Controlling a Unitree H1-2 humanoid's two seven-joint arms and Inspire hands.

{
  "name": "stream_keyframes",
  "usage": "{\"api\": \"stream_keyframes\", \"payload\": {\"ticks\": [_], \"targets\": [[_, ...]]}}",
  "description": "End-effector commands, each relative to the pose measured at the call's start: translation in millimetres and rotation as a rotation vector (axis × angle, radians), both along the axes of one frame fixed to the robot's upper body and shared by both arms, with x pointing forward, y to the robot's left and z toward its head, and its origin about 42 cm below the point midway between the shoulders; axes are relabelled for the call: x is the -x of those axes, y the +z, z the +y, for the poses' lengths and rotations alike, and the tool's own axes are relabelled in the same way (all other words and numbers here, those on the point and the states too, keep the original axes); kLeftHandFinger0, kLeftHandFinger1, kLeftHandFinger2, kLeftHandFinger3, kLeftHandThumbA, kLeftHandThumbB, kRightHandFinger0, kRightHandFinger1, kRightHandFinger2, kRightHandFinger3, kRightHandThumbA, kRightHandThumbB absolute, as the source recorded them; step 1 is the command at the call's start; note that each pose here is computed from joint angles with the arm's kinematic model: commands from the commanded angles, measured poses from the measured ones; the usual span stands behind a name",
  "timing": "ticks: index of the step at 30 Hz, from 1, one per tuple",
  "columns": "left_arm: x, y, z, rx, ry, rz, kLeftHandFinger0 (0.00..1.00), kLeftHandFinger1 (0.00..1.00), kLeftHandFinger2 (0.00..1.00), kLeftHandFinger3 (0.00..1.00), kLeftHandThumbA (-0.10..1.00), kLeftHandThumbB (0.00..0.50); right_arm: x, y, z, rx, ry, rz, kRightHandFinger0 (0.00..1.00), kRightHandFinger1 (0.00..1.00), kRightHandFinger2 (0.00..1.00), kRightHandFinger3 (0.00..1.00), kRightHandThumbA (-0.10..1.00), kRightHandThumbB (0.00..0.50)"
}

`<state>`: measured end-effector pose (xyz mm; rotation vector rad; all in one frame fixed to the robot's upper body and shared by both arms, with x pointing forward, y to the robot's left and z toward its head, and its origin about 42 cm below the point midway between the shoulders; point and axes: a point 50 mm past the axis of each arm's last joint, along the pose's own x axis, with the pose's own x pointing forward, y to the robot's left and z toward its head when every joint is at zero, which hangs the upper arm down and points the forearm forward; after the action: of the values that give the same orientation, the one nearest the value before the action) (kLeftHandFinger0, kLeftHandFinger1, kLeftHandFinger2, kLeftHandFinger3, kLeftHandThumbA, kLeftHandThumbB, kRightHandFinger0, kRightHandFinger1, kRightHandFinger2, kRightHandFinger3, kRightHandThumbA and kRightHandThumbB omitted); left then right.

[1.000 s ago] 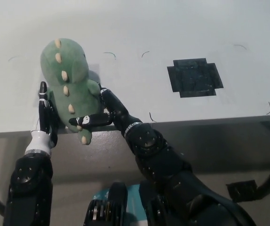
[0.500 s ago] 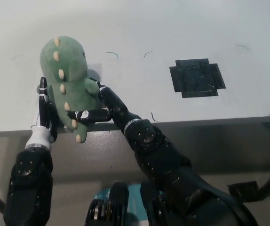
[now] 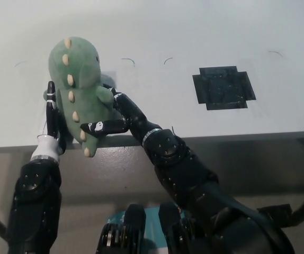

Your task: Use both hands to pick up a dinasour on the right side and move it to the left side

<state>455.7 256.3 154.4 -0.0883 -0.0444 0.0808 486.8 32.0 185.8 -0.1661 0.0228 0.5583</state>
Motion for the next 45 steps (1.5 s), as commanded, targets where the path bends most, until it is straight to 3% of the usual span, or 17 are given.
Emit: {"api": "stream_keyframes", "payload": {"ticks": [1,2,4,9,11,12,22,25,28,30,33,37,42,44,45], "targets": [[-10.2,22.3,-2.3,0.023,-0.023,-0.043,1.0,1.0,1.0,1.0,1.0,0.398,-5.5,44.6,16.8,-0.089,0.08,-0.103,1.0,1.0,1.0,1.0,1.0,0.166],[-10.2,22.3,-1.9,0.023,-0.023,-0.042,1.0,1.0,1.0,1.0,1.0,0.402,-5.6,45.0,16.2,-0.089,0.079,-0.104,1.0,1.0,1.0,1.0,1.0,0.167],[-8.1,29.1,17.0,-0.001,-0.011,-0.06,1.0,1.0,1.0,1.0,1.0,0.458,-10.9,54.1,3.7,-0.125,0.065,-0.124,1.0,1.0,1.0,1.0,1.0,0.265],[0.2,37.3,39.9,0.017,-0.005,-0.085,1.0,1.0,1.0,1.0,1.0,0.436,-18.5,58.2,-21.1,-0.108,0.015,-0.19,1.0,1.0,1.0,1.0,1.0,0.241],[4.9,38.7,51.5,0.015,-0.003,-0.091,1.0,1.0,1.0,1.0,1.0,0.418,-20.4,60.0,-33.3,-0.103,0.007,-0.212,1.0,1.0,1.0,1.0,1.0,0.188],[7.1,39.4,56.4,0.012,-0.004,-0.092,1.0,1.0,1.0,1.0,1.0,0.424,-20.7,59.5,-38.2,-0.132,0.016,-0.223,1.0,1.0,1.0,1.0,1.0,0.124],[19.0,44.7,86.0,-0.058,0.017,-0.123,1.0,1.0,1.0,1.0,1.0,0.406,-13.5,54.2,-60.1,-0.169,-0.016,-0.185,1.0,1.0,1.0,1.0,1.0,0.152],[24.1,45.6,94.5,-0.092,0.017,-0.125,1.0,1.0,1.0,1.0,1.0,0.406,-11.4,55.1,-63.1,-0.166,-0.035,-0.179,1.0,1.0,1.0,1.0,1.0,0.201],[33.4,48.8,102.2,-0.106,0.004,-0.134,1.0,1.0,1.0,1.0,1.0,0.388,-10.8,53.4,-78.1,-0.178,-0.03,-0.21,1.0,1.0,1.0,1.0,1.0,0.2],[38.2,47.5,100.9,-0.102,0.001,-0.142,1.0,1.0,1.0,1.0,1.0,0.403,-8.7,53.0,-96.6,-0.18,-0.032,-0.232,1.0,1.0,1.0,1.0,1.0,0.181],[52.0,49.2,105.0,-0.108,0.006,-0.168,1.0,1.0,1.0,1.0,1.0,0.379,-4.5,56.6,-128.2,-0.222,-0.076,-0.243,1.0,1.0,1.0,1.0,1.0,0.236],[76.5,43.0,88.7,-0.147,-0.001,-0.187,1.0,1.0,1.0,1.0,1.0,0.35,12.3,56.2,-166.2,-0.236,-0.097,-0.278,1.0,1.0,1.0,1.0,1.0,0.183],[101.5,36.7,68.3,-0.162,0.001,-0.197,1.0,1.0,1.0,1.0,1.0,0.387,35.1,53.2,-199.8,-0.253,-0.115,-0.288,1.0,1.0,1.0,1.0,1.0,0.144],[108.3,35.5,63.8,-0.145,0.004,-0.209,1.0,1.0,1.0,1.0,1.0,0.385,42.9,50.7,-206.8,-0.234,-0.132,-0.328,1.0,1.0,1.0,1.0,1.0,0.109],[118.0,32.6,58.8,-0.151,0.006,-0.227,1.0,1.0,1.0,1.0,1.0,0.408,52.4,43.4,-218.5,-0.228,-0.146,-0.366,1.0,1.0,1.0,1.0,1.0,0.085]]}}
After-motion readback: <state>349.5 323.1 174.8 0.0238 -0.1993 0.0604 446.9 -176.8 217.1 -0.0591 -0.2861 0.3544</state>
